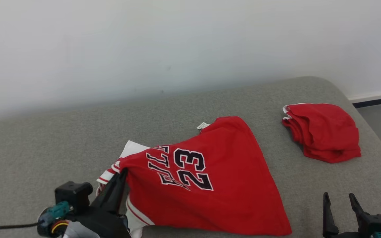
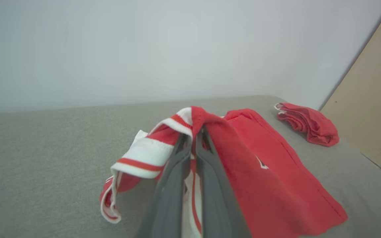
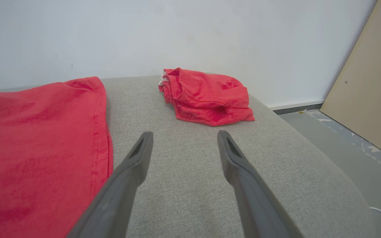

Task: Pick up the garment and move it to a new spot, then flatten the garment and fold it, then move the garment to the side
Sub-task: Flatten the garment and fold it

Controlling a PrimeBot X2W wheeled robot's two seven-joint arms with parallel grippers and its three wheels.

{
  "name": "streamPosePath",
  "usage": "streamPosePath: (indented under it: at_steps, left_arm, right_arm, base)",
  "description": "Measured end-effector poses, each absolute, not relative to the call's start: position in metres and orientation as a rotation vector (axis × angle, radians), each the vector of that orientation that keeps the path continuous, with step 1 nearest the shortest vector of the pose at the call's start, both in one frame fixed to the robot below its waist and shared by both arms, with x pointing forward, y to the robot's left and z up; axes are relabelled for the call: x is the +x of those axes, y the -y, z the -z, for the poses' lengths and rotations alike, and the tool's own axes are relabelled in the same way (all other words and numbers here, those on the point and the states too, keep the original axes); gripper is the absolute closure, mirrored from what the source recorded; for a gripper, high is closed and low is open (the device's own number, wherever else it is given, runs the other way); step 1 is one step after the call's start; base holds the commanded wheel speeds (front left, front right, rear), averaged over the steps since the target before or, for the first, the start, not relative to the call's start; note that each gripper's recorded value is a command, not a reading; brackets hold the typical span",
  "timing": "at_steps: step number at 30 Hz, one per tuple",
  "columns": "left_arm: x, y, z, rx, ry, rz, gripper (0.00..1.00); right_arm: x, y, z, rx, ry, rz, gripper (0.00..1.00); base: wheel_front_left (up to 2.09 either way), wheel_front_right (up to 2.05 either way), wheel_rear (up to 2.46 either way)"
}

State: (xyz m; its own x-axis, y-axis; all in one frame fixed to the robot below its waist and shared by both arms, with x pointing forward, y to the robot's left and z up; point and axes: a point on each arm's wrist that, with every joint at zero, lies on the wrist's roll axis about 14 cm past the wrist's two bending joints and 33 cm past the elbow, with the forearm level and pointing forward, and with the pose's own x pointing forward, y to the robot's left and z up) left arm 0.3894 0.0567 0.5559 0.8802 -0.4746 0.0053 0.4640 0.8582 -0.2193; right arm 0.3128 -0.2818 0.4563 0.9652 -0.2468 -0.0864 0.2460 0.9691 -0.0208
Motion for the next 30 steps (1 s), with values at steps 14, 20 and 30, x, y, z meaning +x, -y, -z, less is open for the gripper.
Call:
streamPosePath:
  at_steps: [14, 20, 30]
  left_arm:
    - [0.459, 0.011, -0.539, -0.178, -0.031, 0.597, 0.20]
    - [0.452, 0.033, -0.507, -0.150, -0.053, 0.627, 0.00]
    - [0.427, -0.030, -0.529, -0.155, 0.088, 0.426, 0.00]
  right_arm:
    - [0.291, 0.299, -0.440, 0.015, -0.147, 0.324, 0.00]
    - [0.289, 0.303, -0.433, 0.010, -0.174, 0.339, 0.00]
    - [0.301, 0.284, -0.429, 0.021, -0.179, 0.273, 0.00]
  base:
    - [0.00, 0.00, 0.00]
    - [0.00, 0.00, 0.00]
    - [0.00, 0.00, 0.00]
